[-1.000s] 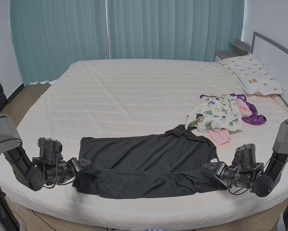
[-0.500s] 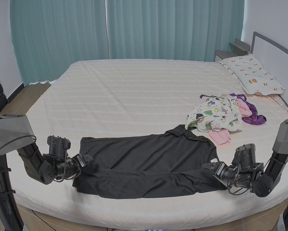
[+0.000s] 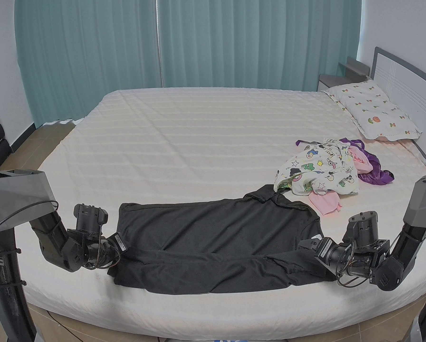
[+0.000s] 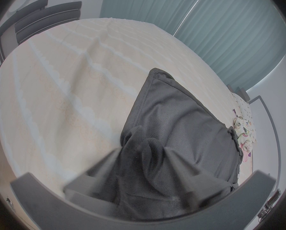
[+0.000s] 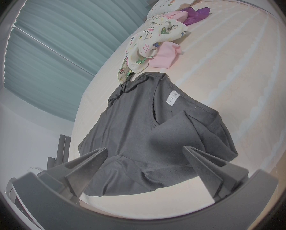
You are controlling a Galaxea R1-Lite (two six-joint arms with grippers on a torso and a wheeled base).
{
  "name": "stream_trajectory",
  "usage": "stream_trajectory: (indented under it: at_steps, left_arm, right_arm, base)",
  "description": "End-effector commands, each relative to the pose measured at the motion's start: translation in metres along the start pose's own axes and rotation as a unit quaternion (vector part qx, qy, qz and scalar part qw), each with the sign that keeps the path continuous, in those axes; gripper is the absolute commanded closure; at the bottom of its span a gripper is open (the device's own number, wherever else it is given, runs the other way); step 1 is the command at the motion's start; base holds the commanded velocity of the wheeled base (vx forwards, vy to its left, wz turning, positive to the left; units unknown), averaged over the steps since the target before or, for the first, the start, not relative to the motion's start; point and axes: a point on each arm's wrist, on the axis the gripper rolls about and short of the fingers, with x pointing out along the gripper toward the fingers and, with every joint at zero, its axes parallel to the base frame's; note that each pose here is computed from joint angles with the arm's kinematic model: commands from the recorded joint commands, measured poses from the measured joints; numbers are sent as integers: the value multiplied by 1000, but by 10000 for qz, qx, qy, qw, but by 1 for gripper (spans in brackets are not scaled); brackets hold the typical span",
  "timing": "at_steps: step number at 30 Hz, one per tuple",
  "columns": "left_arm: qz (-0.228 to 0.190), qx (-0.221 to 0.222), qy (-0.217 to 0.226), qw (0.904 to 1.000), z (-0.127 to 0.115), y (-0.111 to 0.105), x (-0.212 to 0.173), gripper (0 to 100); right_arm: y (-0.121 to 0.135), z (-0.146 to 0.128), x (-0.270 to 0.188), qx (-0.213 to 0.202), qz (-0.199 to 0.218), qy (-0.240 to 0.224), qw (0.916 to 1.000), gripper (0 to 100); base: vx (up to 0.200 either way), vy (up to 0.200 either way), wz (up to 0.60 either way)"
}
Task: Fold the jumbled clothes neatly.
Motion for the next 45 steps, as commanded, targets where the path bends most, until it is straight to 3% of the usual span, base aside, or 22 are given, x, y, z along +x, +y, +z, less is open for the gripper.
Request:
stream_trajectory:
  at_steps: [1,4,8,22,28,34,35,45]
  left_arm:
    - [-25,-48,-431,9991,13,-8,-16,100]
    - [-129,-37,-655,9978,19,-16,-34,100]
    - [-110,-8,-602,9981,21,-20,-48,100]
    - [48,-3,-318,9995,13,-15,-56,100]
    - [55,-49,-267,9996,9,-15,-56,100]
    - [54,-66,-247,9997,8,-14,-56,100]
    - [63,-71,-245,9997,8,-14,-56,100]
    - [63,-78,-245,9996,8,-14,-56,100]
  right_arm:
    - [11,7,3,-26,177,-143,9997,0]
    - [18,13,7,-64,246,-217,9994,0]
    - [19,15,11,-108,146,-196,9996,0]
    - [-18,48,27,-828,-266,-299,9958,0]
    - [-29,51,37,-1014,-78,74,9948,0]
    - [-30,50,40,-1031,-162,337,9940,0]
    - [-32,48,43,-994,-135,571,9933,0]
    - [-30,38,53,-1098,-220,824,9903,0]
  base:
    - [0,0,0]
    - [0,0,0]
    - [0,0,0]
    - [0,0,0]
    - [0,0,0]
    - [0,0,0]
    - [0,0,0]
    - [0,0,0]
